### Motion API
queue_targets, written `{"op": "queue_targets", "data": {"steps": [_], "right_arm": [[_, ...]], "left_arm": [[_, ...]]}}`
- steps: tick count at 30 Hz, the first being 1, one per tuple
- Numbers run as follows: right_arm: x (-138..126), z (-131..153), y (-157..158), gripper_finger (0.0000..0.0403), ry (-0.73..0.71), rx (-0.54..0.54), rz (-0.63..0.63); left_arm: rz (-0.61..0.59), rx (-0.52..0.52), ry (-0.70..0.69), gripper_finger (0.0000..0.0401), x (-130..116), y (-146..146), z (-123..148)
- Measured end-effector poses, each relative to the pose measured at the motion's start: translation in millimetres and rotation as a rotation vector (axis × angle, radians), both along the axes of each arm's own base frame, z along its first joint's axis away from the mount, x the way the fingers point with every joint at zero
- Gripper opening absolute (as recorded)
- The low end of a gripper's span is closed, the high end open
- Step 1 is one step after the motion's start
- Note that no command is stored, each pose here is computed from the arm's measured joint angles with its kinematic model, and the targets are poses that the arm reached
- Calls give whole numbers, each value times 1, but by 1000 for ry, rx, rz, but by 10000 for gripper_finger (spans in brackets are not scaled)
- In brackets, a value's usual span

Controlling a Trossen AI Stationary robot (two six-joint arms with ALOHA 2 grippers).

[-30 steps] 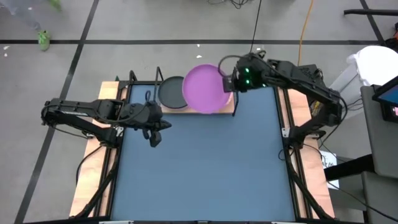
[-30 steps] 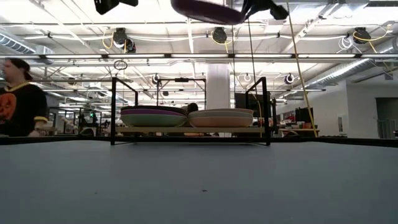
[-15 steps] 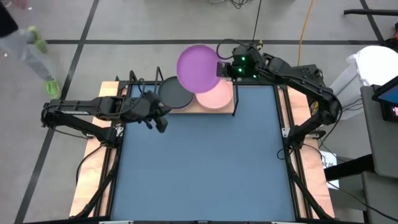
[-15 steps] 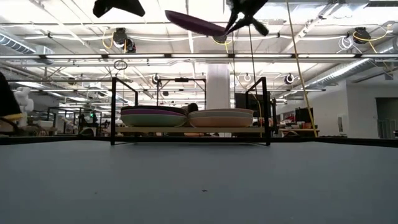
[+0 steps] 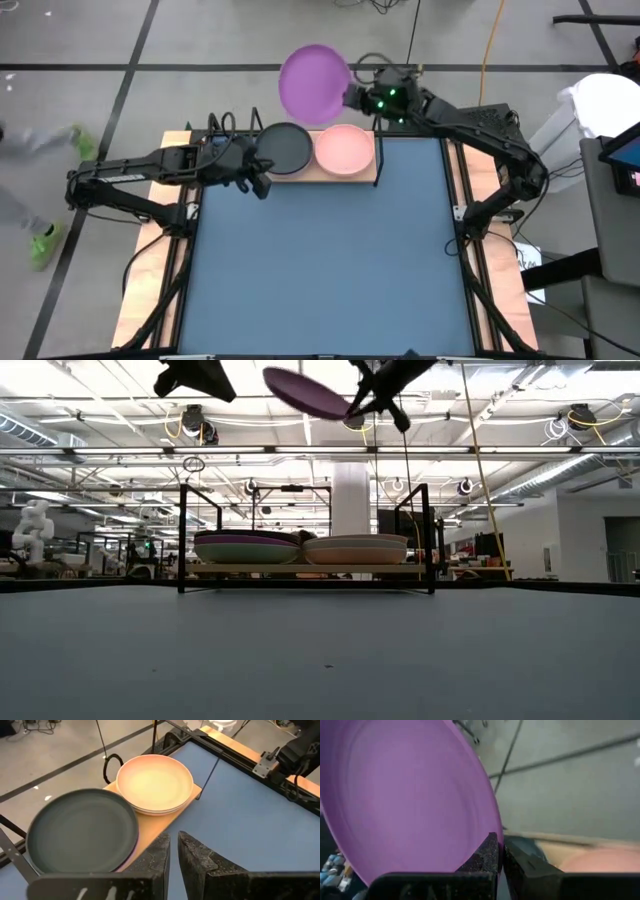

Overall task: Place and stack plates onto a shelf
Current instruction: Stack the purple plate on top of the pink plate

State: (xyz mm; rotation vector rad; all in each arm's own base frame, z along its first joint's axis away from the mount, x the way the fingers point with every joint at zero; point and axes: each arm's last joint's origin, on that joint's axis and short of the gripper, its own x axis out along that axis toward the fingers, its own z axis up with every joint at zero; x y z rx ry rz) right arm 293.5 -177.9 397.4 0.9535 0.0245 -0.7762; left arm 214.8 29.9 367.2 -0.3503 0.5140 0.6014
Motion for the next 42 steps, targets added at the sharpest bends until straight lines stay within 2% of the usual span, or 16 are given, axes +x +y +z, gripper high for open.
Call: {"op": "queue_targets", "data": {"steps": [4,9,15,20,27,32,42], "right_arm": [[-13,18,-15,0,1,-79,-42],[-27,26,-35,0,76,-203,-60],[-38,25,-52,0,262,-425,70],[-43,17,-52,0,507,-556,189],[-47,-5,-49,0,782,-546,349],[-42,-13,-50,0,811,-528,382],[-12,-57,-60,0,897,-437,501]], "left_arm": [[-16,0,8,42,0,3,0],[-3,1,6,42,-1,7,0],[8,-9,2,42,-1,12,0],[14,-15,-2,42,-1,13,0],[30,-35,-15,42,-1,13,0],[35,-43,-20,42,-1,13,0],[62,-76,-41,42,-1,13,0]]}}
